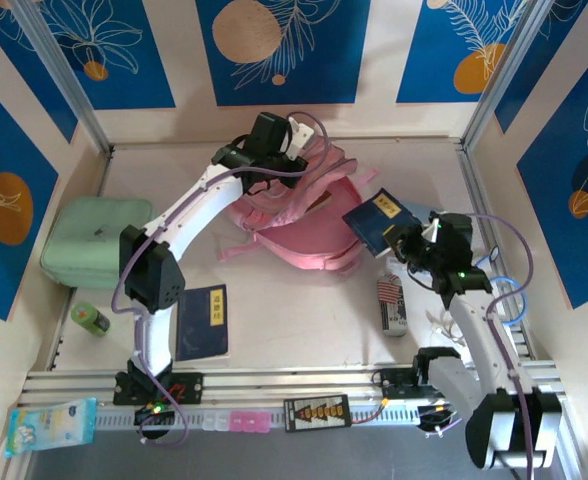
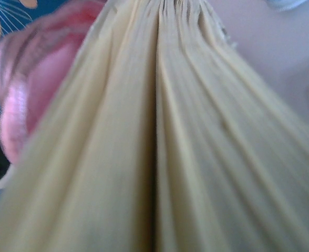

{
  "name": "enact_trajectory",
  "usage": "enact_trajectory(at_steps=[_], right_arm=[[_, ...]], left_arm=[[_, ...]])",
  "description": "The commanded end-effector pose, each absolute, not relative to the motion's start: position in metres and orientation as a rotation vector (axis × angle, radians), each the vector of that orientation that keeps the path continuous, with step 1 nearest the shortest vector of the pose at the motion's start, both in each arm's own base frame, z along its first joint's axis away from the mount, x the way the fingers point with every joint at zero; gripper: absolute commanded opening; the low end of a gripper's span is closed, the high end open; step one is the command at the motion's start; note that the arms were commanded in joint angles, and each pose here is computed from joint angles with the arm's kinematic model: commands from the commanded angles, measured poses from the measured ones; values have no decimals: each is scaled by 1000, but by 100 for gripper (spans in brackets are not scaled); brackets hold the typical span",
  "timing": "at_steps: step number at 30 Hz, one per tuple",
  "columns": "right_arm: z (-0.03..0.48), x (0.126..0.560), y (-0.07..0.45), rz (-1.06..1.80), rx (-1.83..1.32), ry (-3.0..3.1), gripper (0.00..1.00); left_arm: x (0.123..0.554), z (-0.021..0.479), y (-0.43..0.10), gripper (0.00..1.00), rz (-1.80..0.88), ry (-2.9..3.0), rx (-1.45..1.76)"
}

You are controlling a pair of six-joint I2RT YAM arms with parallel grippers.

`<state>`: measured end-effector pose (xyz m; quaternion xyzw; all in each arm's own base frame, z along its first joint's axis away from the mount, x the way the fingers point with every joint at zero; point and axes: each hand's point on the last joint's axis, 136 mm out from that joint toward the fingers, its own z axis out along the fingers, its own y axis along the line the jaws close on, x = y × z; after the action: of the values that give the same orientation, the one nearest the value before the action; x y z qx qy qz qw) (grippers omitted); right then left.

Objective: Pack books, pencil case, and school supplies into a backpack

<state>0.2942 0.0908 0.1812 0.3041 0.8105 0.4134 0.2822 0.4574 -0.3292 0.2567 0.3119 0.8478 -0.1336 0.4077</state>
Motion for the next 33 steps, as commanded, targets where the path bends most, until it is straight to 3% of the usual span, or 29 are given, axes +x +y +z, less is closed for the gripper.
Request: enact_trajectory(at_steps=[1, 10, 19, 25, 33], right_arm=[[214, 310, 127, 1242, 648, 2117, 0], [224, 374, 194, 1362, 587, 2072, 0], [146, 428, 219, 1279, 835, 2226, 0], [122, 461, 244, 1248, 871, 2277, 0], [97, 485, 277, 1322, 954, 2365, 36]], left_arm=[[463, 316, -333, 0, -381, 1971, 704], [467, 305, -330, 0, -389, 2001, 691], [477, 303, -320, 0, -480, 2025, 622], [483, 303, -316, 0, -513, 2027, 576], [491, 301, -307, 0, -525, 2042, 534]])
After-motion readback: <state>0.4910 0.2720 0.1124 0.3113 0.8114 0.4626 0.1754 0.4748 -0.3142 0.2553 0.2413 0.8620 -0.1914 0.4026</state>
